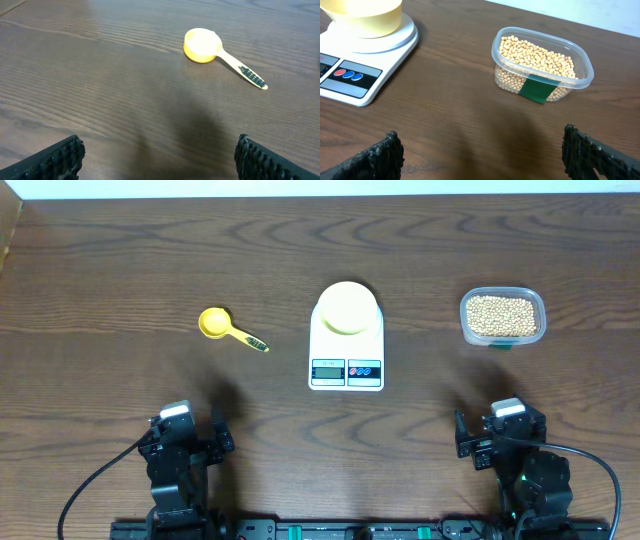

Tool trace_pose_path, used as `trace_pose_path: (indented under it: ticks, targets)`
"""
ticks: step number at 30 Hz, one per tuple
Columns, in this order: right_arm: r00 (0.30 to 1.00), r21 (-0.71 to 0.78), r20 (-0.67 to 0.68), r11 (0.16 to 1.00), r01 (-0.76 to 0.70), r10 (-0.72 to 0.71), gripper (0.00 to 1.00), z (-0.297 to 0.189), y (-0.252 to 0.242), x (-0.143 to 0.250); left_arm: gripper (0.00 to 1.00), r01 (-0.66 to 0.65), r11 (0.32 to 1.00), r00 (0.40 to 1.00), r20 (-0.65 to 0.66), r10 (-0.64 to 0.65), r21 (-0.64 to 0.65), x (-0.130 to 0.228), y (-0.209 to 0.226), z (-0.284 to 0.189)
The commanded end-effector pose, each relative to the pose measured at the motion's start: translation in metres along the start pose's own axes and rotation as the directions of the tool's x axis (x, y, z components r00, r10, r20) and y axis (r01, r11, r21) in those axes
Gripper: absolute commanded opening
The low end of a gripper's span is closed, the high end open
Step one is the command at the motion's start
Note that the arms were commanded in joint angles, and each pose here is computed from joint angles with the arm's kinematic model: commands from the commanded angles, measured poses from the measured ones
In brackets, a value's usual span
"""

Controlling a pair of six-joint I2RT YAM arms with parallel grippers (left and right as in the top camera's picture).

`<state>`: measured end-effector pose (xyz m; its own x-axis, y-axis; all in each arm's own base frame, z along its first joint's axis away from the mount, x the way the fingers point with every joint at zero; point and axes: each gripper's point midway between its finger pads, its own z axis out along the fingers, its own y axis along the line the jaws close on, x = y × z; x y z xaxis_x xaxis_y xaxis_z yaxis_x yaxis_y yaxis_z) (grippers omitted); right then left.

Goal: Scoop item into bowl and weigh 50g on scale
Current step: 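Raise both arms from rest and open both grippers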

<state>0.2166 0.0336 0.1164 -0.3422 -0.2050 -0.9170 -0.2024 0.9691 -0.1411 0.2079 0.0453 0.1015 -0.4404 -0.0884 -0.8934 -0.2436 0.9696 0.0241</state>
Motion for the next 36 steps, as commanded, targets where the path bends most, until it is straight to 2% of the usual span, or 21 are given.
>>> trace_pose_path:
  ticks: [1, 11, 17, 21, 24, 25, 31, 36]
  targets:
    - [1.0, 0.005, 0.0, 1.0, -0.011, 0.011, 0.99, 0.0, -0.001, 0.0, 0.98, -0.006, 1.0, 1.0, -0.016, 0.006, -0.007, 0.007, 0.001, 0.003]
    - [1.0, 0.002, 0.008, 1.0, -0.012, 0.012, 0.99, 0.0, -0.001, -0.001, 0.98, -0.006, 1.0, 1.0, -0.014, 0.006, -0.007, 0.007, 0.001, 0.003]
    - [0.998, 0.008, 0.058, 0.999, -0.04, 0.039, 0.99, -0.001, -0.003, -0.013, 0.98, 0.052, 0.999, 0.997, 0.054, -0.053, 0.012, -0.014, -0.001, -0.001]
    - [0.944, 0.068, 0.315, 0.99, -0.123, 0.095, 0.99, -0.014, -0.021, -0.076, 0.98, 0.053, 0.992, 0.972, 0.222, -0.077, 0.115, -0.065, -0.017, -0.016]
    - [0.852, 0.168, 0.519, 0.97, -0.175, 0.064, 0.99, -0.043, -0.047, -0.129, 0.98, 0.044, 0.987, 0.904, 0.413, -0.107, 0.157, -0.125, -0.02, -0.043]
    - [0.838, 0.189, 0.544, 0.968, -0.167, 0.038, 0.99, -0.049, -0.051, -0.141, 0.98, 0.043, 0.986, 0.887, 0.447, -0.112, 0.162, -0.14, -0.02, -0.051]
    - [0.835, 0.254, 0.545, 0.964, -0.08, -0.074, 0.99, -0.066, -0.061, -0.202, 0.98, 0.019, 0.98, 0.836, 0.535, -0.125, 0.2, -0.227, -0.025, -0.081]
    - [0.898, 0.247, 0.434, 0.968, -0.038, -0.075, 0.99, -0.04, -0.067, -0.249, 0.98, -0.004, 0.971, 0.855, 0.505, -0.121, 0.24, -0.286, -0.038, -0.073]
